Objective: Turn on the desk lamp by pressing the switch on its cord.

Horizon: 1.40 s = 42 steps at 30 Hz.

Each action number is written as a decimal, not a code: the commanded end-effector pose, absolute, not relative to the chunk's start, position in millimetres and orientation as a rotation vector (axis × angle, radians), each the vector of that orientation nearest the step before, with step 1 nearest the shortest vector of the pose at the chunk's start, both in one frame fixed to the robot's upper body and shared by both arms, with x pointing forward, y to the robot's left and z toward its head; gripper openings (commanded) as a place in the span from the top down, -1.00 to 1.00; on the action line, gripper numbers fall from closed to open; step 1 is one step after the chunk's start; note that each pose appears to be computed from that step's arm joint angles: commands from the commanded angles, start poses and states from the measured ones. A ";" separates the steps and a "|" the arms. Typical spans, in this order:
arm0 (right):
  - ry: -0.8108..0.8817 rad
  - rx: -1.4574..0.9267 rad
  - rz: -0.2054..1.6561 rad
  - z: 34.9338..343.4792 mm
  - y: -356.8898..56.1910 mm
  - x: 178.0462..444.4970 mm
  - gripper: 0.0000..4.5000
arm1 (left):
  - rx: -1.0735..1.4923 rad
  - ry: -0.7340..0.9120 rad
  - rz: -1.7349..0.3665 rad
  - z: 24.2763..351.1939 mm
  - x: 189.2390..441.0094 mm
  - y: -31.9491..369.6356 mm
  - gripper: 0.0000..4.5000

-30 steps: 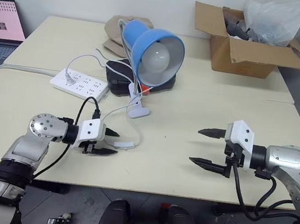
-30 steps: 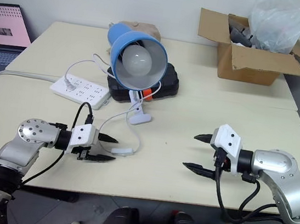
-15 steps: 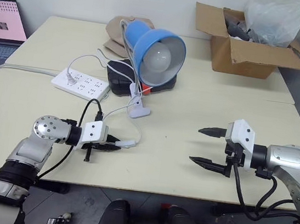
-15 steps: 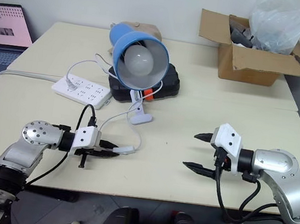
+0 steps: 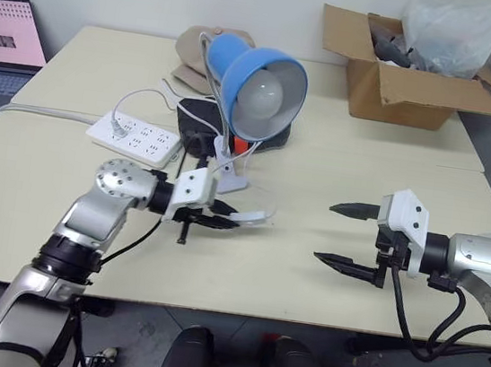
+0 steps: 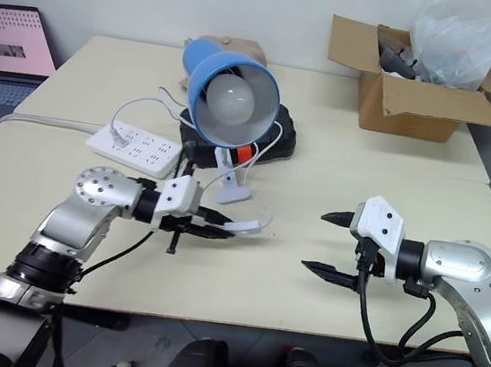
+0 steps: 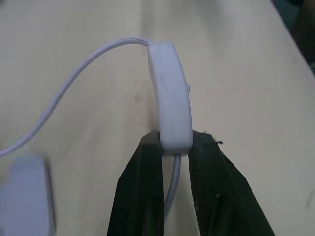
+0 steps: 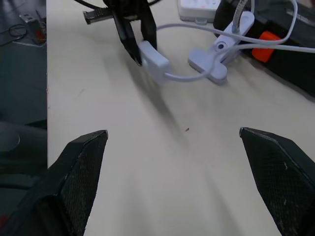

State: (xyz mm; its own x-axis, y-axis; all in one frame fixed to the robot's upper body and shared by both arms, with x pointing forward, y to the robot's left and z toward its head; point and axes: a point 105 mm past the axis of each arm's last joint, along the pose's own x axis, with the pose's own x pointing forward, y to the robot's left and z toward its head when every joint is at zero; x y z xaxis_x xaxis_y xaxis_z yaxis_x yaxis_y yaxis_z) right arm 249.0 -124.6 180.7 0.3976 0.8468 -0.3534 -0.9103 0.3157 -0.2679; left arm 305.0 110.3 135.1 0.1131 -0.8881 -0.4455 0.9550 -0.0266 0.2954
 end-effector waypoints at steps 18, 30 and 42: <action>0.197 -0.565 1.274 170.6 -57.5 277.4 -1.00 | 0.661 0.168 -1.425 143.4 304.9 78.4 0.83; 0.220 -0.602 1.311 167.0 -50.1 284.6 -1.00 | 0.670 0.165 -1.401 141.9 298.8 78.6 0.83; 0.230 -0.650 1.338 158.1 -48.5 281.4 -0.31 | 0.666 0.159 -1.392 144.7 299.1 75.8 0.83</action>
